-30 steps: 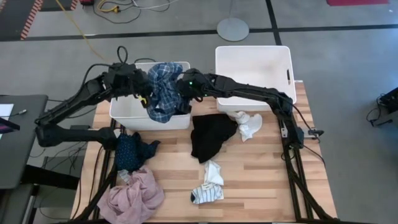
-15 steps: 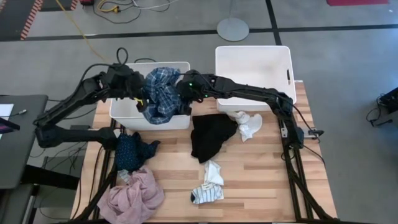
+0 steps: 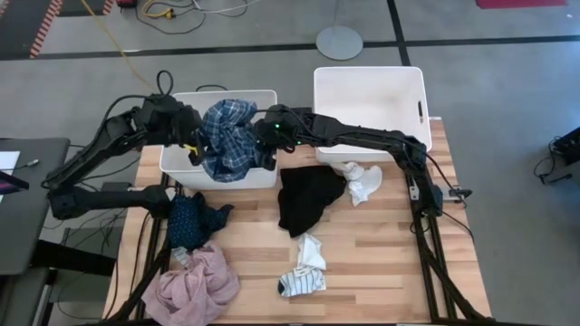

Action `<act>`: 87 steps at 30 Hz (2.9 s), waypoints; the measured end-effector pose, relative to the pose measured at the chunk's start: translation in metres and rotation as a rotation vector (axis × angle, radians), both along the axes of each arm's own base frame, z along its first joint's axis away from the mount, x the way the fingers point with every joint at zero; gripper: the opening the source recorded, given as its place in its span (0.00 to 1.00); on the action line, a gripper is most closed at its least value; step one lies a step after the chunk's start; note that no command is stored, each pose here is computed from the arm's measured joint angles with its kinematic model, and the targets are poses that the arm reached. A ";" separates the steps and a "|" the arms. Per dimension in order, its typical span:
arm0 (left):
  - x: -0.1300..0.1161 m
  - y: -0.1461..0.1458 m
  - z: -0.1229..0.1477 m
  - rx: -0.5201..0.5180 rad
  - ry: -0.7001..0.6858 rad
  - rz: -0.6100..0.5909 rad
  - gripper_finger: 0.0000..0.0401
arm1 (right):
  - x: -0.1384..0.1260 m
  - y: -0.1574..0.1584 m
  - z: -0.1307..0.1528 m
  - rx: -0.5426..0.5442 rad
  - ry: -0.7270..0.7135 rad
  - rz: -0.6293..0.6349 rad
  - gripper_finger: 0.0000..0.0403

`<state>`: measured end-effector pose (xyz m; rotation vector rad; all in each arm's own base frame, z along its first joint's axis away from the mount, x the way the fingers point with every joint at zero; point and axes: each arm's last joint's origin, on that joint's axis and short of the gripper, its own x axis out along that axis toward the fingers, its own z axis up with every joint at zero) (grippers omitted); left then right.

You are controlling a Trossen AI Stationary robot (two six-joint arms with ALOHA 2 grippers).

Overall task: Sort clothes
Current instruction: Put the blue patterned polo shirt into the left laundry bin, then put the white patterned sock into the right laundry bin

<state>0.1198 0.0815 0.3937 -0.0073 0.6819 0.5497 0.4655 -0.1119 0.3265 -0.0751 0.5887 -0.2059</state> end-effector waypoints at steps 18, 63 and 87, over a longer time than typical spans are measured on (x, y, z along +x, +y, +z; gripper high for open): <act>0.004 -0.002 -0.005 -0.094 0.001 -0.102 0.53 | 0.008 0.024 0.005 -0.067 -0.048 0.137 0.44; 0.030 0.033 -0.027 0.054 0.315 0.124 0.21 | 0.000 -0.016 0.032 -0.030 -0.187 0.064 0.08; 0.025 0.003 0.006 -0.296 0.007 -0.247 0.69 | 0.002 -0.009 0.023 0.184 -0.199 0.198 0.75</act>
